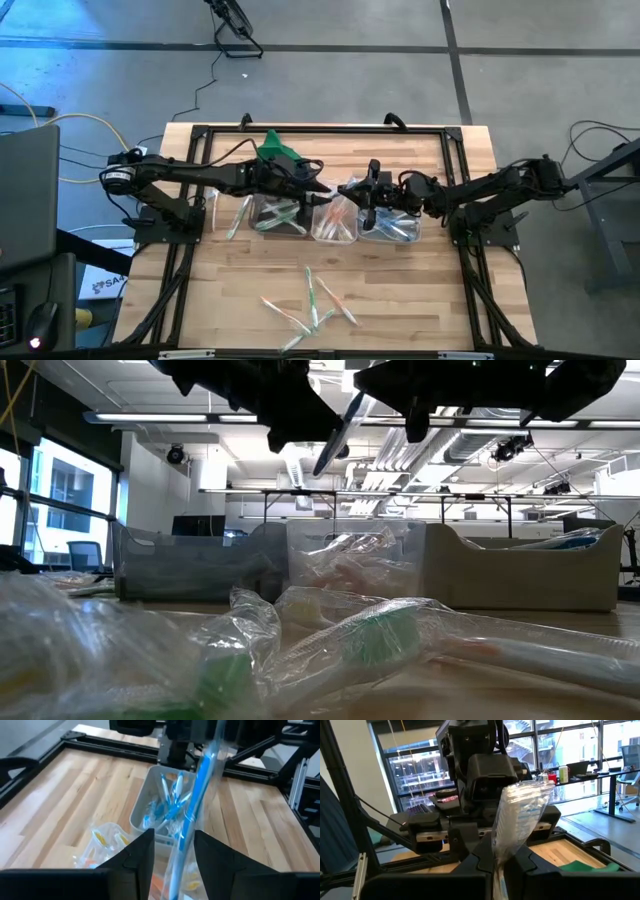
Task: Pick & Place Toothbrushes
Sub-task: Put the blue toothbrush into the gray bin
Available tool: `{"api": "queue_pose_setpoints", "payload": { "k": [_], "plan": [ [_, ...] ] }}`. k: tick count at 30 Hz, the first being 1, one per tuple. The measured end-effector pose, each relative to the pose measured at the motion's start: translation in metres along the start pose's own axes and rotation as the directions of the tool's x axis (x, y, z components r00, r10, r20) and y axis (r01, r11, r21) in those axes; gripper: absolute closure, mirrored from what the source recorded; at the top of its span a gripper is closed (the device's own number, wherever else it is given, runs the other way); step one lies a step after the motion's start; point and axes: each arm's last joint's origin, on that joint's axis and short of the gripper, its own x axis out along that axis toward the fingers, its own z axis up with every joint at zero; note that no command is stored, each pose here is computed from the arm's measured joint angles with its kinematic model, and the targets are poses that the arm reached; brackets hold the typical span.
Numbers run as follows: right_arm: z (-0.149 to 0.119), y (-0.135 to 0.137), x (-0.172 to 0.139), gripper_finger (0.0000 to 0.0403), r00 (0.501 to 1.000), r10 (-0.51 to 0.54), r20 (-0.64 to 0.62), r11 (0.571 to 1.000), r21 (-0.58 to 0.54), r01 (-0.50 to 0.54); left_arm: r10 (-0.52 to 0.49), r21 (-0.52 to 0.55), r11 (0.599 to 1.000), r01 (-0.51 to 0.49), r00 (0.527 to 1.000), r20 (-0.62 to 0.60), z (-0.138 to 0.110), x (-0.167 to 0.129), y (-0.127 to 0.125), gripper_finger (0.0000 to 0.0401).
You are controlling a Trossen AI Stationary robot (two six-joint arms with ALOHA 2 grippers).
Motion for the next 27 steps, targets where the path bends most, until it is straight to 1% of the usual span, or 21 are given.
{"api": "queue_pose_setpoints", "payload": {
  "k": [5, 10, 12, 17, 19, 22, 24, 27],
  "plan": [
    [0.000, 0.000, 0.000, 0.0395, 1.000, 0.000, 0.000, 1.000, -0.002, 0.000, 0.000, -0.003, 1.000, 0.000, 1.000, -0.004, 0.000, 0.000, 0.000, 0.0266],
    [0.000, 0.000, 0.000, 0.0395, 1.000, 0.000, 0.000, 1.000, -0.003, 0.000, -0.054, 0.016, 0.998, 0.054, 0.999, -0.005, 0.000, 0.000, -0.002, 0.0265],
    [0.000, 0.000, 0.000, 0.0395, 1.000, 0.000, 0.000, 1.000, -0.004, 0.000, -0.056, 0.016, 0.998, 0.056, 0.998, -0.004, 0.000, 0.000, -0.002, 0.0265],
    [-0.001, 0.000, 0.000, 0.0395, 1.000, 0.001, -0.008, 1.000, -0.005, -0.001, -0.057, 0.051, 0.997, 0.056, 0.998, 0.031, 0.009, -0.013, -0.004, 0.0265],
    [-0.001, 0.001, -0.001, 0.0395, 1.000, 0.001, -0.018, 1.000, -0.006, -0.001, -0.038, 0.066, 0.997, 0.035, 0.998, 0.047, 0.011, -0.020, -0.004, 0.0265],
    [-0.003, 0.000, -0.001, 0.0395, 0.999, -0.003, -0.039, 1.000, -0.009, 0.002, 0.014, 0.125, 0.992, -0.024, 0.997, 0.079, 0.009, -0.034, -0.009, 0.0265],
    [-0.005, 0.000, -0.001, 0.0395, 0.998, -0.013, -0.055, 1.000, -0.013, 0.013, 0.042, 0.143, 0.988, -0.056, 0.994, 0.099, 0.006, -0.045, -0.014, 0.0265],
    [-0.007, -0.001, -0.001, 0.0395, 0.997, -0.040, -0.071, 0.999, -0.018, 0.039, 0.054, 0.151, 0.986, -0.070, 0.993, 0.106, -0.005, -0.059, -0.020, 0.0265]
  ]
}}
